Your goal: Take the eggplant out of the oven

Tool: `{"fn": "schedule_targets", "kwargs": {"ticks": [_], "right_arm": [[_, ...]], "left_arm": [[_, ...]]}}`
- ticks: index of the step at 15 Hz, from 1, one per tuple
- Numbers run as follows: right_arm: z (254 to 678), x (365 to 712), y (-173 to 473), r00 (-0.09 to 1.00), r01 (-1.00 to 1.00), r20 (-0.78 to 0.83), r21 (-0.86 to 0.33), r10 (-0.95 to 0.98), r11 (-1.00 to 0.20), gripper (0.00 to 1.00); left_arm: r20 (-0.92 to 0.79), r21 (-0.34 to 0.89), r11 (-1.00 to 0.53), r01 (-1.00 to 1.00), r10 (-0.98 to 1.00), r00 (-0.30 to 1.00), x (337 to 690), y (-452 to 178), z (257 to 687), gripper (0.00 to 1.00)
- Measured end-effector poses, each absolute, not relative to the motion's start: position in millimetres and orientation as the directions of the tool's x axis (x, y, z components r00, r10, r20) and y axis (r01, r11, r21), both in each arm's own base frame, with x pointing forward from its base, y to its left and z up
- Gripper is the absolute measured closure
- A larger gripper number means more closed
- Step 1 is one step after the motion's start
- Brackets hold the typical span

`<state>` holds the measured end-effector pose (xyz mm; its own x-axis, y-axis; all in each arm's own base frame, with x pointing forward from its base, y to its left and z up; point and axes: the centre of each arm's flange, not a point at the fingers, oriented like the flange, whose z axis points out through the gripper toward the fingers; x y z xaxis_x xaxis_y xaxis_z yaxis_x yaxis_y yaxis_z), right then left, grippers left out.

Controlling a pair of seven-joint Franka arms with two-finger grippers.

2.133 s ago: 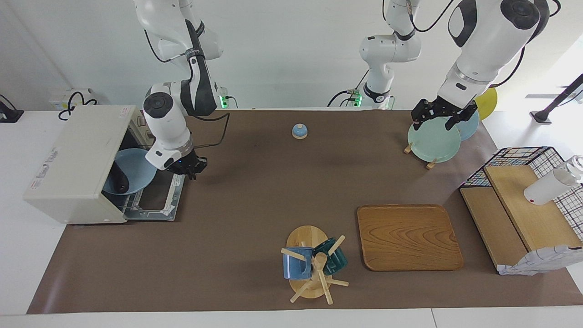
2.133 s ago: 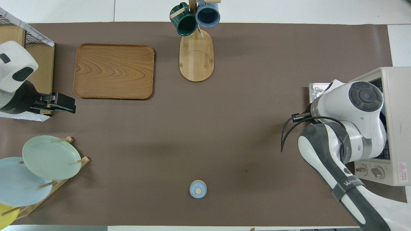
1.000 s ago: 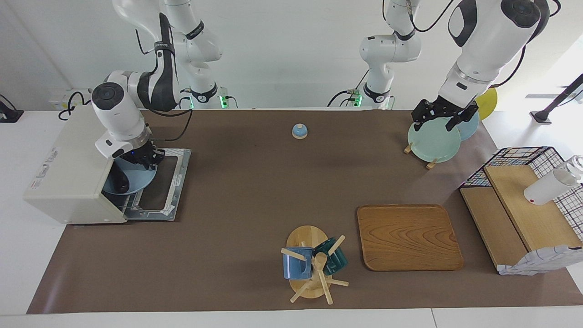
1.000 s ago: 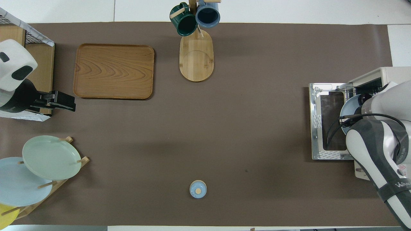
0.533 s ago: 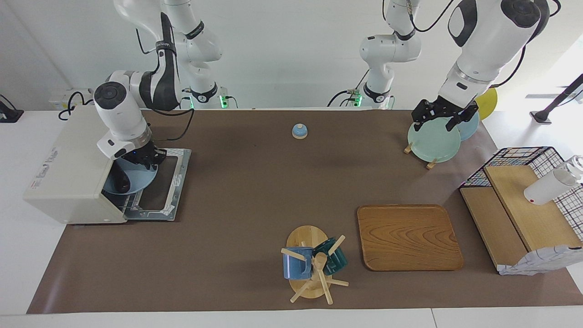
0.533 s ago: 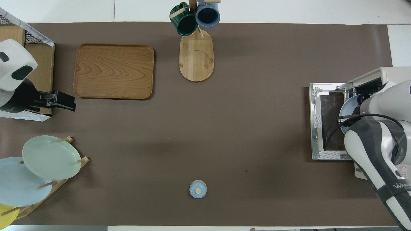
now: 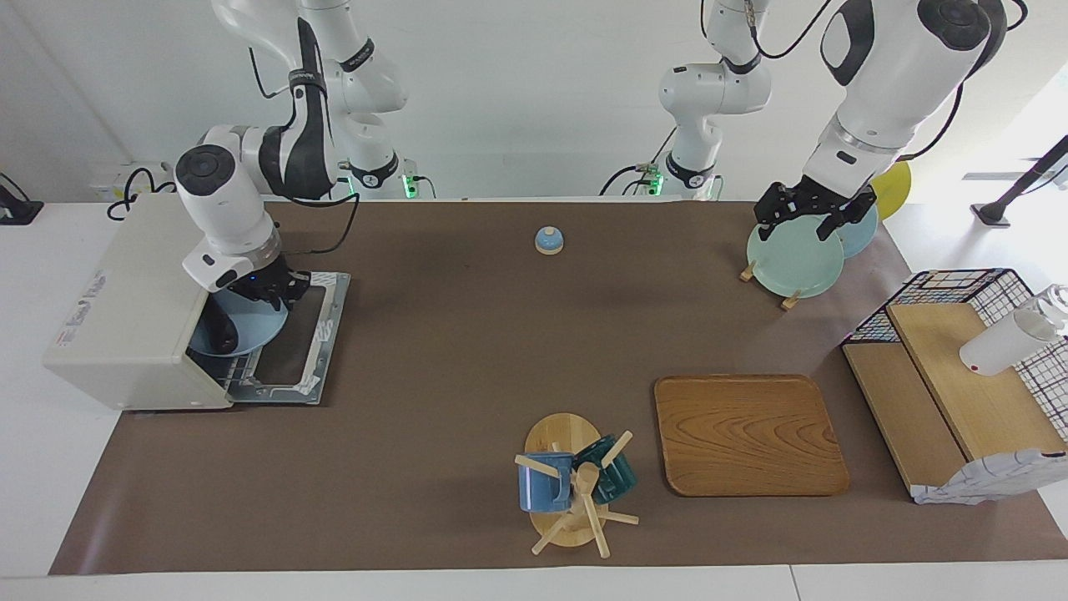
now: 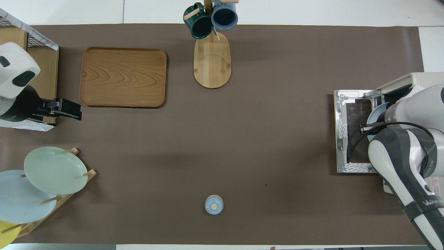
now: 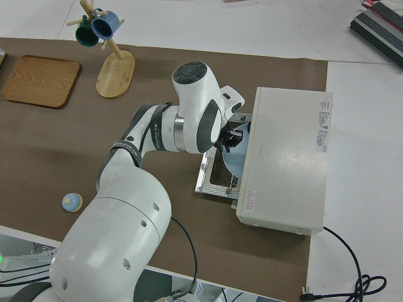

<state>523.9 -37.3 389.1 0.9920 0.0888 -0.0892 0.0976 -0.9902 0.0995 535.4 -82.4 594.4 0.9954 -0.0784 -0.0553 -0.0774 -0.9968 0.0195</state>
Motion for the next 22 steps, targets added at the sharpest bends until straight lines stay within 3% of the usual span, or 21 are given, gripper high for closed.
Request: {"fn": "schedule_targets", "kwargs": {"ticks": [9,13,16,19,20,22], "right_arm": [[384.5,522.4,-35.4,0.992,0.1,-0.086,0.097,0.092,-0.99,0.79],[384.5,522.4,-36.2,0.992,0.104,-0.087,0.097,0.095,-0.99,0.46],[384.4,521.5,-46.3,0.991,0.112,-0.089,0.095,0.103,-0.989,0.46],[378.1,517.8,-59.9,0.991,0.112,-0.087,0.092,0.104,-0.989,0.54],[374.3,516.2,-59.8,0.991,0.113,-0.084,0.091,0.105,-0.989,0.63],[367.6,513.5,-58.6,0.991,0.116,-0.081,0.09,0.109,-0.989,0.63]], "left_arm": [[-0.054,0.02,-0.997,-0.078,-0.079,0.995,535.5,-83.0,594.5,0.0],[-0.054,0.02,-0.997,-0.079,-0.08,0.995,535.5,-83.2,594.5,0.0],[-0.054,0.02,-0.997,-0.079,-0.08,0.995,535.4,-83.4,594.5,0.0],[-0.054,0.02,-0.997,-0.08,-0.081,0.995,535.4,-83.8,594.5,0.0],[-0.054,0.02,-0.997,-0.08,-0.081,0.995,535.4,-83.8,594.5,0.0],[-0.054,0.02,-0.997,-0.08,-0.081,0.995,535.4,-83.8,594.5,0.0]]}}
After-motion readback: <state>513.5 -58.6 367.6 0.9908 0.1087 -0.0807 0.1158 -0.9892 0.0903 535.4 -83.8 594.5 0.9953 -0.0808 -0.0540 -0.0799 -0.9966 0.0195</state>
